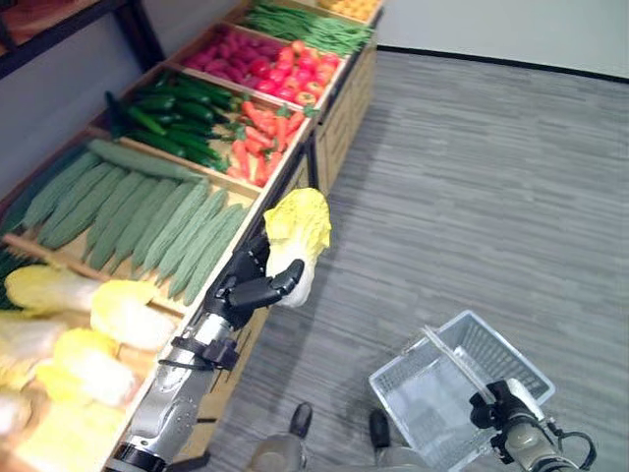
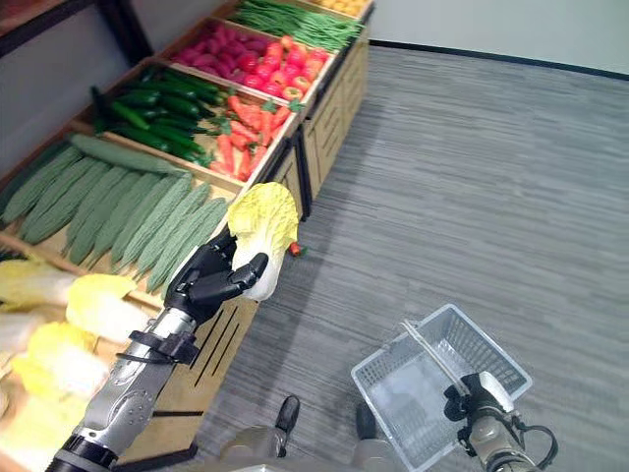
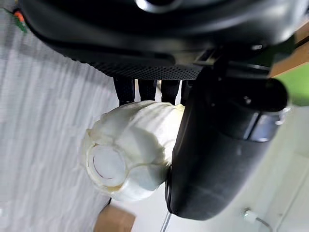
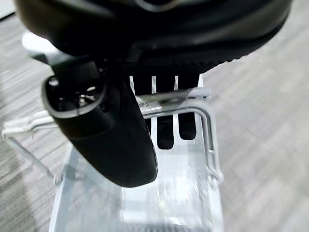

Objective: Get the vegetables into the basket

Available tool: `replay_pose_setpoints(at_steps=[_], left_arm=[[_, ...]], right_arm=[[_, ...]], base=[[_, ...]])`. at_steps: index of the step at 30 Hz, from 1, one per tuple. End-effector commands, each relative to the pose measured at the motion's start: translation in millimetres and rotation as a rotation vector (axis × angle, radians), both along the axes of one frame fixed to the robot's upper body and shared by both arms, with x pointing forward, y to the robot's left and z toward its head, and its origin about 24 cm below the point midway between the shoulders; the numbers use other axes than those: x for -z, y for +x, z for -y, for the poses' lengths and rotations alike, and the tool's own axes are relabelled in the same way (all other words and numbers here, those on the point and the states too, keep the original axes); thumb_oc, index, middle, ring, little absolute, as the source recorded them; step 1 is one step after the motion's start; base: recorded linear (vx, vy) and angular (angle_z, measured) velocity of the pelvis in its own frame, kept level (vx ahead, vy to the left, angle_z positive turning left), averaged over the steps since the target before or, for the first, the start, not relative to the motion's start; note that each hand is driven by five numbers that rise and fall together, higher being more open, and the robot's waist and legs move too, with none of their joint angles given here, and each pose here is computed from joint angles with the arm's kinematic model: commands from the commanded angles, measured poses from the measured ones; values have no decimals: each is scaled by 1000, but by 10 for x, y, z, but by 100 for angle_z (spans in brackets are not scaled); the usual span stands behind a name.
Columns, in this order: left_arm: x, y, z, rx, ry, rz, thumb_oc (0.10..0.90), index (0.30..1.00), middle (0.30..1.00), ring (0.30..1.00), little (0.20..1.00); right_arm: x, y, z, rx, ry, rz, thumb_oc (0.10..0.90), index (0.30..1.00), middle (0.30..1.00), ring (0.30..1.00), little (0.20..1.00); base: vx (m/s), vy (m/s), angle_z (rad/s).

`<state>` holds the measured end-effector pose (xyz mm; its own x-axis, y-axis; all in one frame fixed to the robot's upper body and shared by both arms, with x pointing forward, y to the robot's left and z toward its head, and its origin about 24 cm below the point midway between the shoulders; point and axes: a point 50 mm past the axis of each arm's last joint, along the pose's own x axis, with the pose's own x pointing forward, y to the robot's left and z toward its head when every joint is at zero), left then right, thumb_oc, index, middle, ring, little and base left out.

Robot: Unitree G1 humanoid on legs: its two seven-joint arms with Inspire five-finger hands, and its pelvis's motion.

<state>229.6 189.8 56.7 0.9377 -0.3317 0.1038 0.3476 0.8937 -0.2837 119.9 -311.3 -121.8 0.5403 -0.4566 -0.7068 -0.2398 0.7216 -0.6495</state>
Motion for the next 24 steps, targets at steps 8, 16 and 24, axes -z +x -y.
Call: replay_pose_setpoints(at_steps=[8,16,24], left_arm=[[-647,75,3,59,-11,320,400,300,300,300,300],[-513,18,-48,25,-34,254,400,300,300,300,300],[-440,56,72,66,69,239,400,300,300,300,300]], right_arm=[[-254,487,70,-92,-70,133,400,300,300,300,300],[-207,434,6,-105,-56,130,400,300,300,300,300],[-623,705,366,-106,-172,272,400,300,300,300,300]], base=[[-116,187,-70],[-2,-187,-46],[10,-111,5]])
